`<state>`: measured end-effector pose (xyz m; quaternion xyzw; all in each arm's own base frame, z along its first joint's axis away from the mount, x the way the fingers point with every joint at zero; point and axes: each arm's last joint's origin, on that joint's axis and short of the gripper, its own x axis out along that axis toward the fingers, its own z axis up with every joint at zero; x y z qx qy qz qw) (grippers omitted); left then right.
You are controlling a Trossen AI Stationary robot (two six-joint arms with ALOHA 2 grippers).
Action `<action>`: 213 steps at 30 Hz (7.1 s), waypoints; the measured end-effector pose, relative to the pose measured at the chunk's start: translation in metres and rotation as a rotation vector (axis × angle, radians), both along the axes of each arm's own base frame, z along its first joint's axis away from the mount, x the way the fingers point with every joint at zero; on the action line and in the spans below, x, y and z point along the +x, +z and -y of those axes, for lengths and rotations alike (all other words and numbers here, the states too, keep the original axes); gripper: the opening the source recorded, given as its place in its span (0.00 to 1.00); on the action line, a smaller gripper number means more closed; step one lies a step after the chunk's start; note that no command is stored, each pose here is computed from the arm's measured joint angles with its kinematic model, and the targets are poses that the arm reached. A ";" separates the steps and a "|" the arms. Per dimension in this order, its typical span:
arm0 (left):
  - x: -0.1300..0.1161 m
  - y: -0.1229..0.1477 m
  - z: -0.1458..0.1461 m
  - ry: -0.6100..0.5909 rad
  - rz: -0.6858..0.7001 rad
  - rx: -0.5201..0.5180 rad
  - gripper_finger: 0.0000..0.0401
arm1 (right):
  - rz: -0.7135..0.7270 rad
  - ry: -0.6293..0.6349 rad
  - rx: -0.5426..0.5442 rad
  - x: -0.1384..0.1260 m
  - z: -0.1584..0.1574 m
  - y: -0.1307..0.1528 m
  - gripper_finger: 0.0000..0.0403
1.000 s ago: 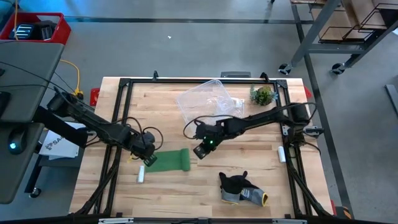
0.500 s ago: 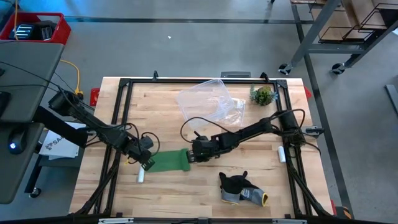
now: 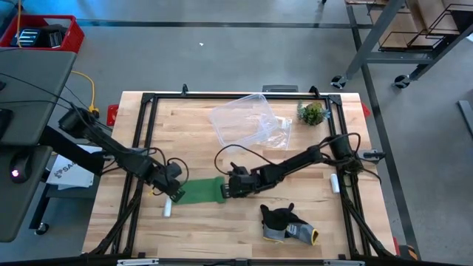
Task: Roll bandage
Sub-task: Roll the green bandage
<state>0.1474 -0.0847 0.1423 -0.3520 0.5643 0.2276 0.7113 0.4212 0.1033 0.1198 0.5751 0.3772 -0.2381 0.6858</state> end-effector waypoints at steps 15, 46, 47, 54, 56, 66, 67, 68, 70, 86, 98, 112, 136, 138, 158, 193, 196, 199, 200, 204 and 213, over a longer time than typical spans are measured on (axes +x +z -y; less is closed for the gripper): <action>0.000 -0.007 0.007 -0.080 -0.002 0.028 0.00 | 0.034 -0.241 -0.010 0.000 0.000 0.001 0.00; 0.000 -0.007 0.006 -0.067 0.010 0.058 0.00 | 0.228 -0.232 0.077 0.024 -0.002 0.002 0.00; 0.000 -0.007 0.006 -0.067 0.010 0.059 0.00 | 0.243 -0.209 0.063 0.028 -0.001 0.007 0.00; -0.001 -0.006 0.006 -0.100 0.001 0.044 0.00 | 0.336 -0.116 -0.040 0.050 0.013 0.039 0.00; -0.001 -0.006 0.006 -0.116 -0.005 0.033 0.00 | 0.361 -0.091 -0.061 0.055 0.015 0.048 0.00; -0.006 0.008 0.004 -0.124 0.064 -0.023 0.00 | 0.307 0.107 -0.180 0.067 0.015 0.090 0.00; -0.006 0.010 0.003 -0.121 0.075 -0.017 0.00 | 0.294 0.134 -0.187 0.067 0.015 0.093 0.00; -0.007 0.011 0.002 -0.117 0.083 -0.009 0.00 | 0.282 0.155 -0.196 0.067 0.015 0.096 0.00; -0.009 0.014 0.001 -0.112 0.094 0.005 0.00 | 0.263 0.172 -0.210 0.066 0.015 0.099 0.00; -0.015 0.052 -0.009 -0.068 0.363 0.040 0.00 | 0.326 0.136 -0.058 0.090 0.008 0.051 0.00; -0.018 0.056 -0.012 -0.043 0.397 0.072 0.00 | 0.240 0.200 -0.100 0.099 0.006 0.054 0.00; -0.018 0.056 -0.012 -0.009 0.401 0.068 0.00 | 0.038 0.285 -0.265 0.089 0.010 0.088 0.06; -0.018 0.055 -0.012 0.012 0.375 0.017 0.00 | -0.035 0.145 -0.108 0.100 0.008 0.042 0.58; -0.018 0.055 -0.012 0.013 0.375 0.019 0.00 | -0.035 0.150 -0.096 0.101 0.008 0.037 0.58; -0.019 0.055 -0.013 0.019 0.374 0.042 0.00 | -0.092 0.056 -0.049 0.103 0.013 0.018 0.27; -0.018 0.055 -0.012 -0.078 0.395 0.090 0.00 | -0.550 0.194 -0.149 0.041 -0.003 0.051 0.00; -0.018 0.055 -0.012 -0.073 0.395 0.088 0.00 | -0.600 0.220 -0.165 0.034 -0.001 0.056 0.00; -0.018 0.056 -0.012 -0.072 0.396 0.087 0.00 | -0.596 0.228 -0.168 0.026 0.003 0.064 0.00; -0.018 0.056 -0.012 -0.072 0.397 0.086 0.00 | -0.578 0.219 -0.163 0.023 0.005 0.067 0.00; -0.017 0.056 -0.012 -0.072 0.399 0.086 0.00 | -0.496 0.169 -0.136 0.001 0.016 0.078 0.00; -0.017 0.056 -0.013 -0.072 0.408 0.106 0.00 | -0.462 -0.078 -0.048 -0.088 0.034 0.076 0.00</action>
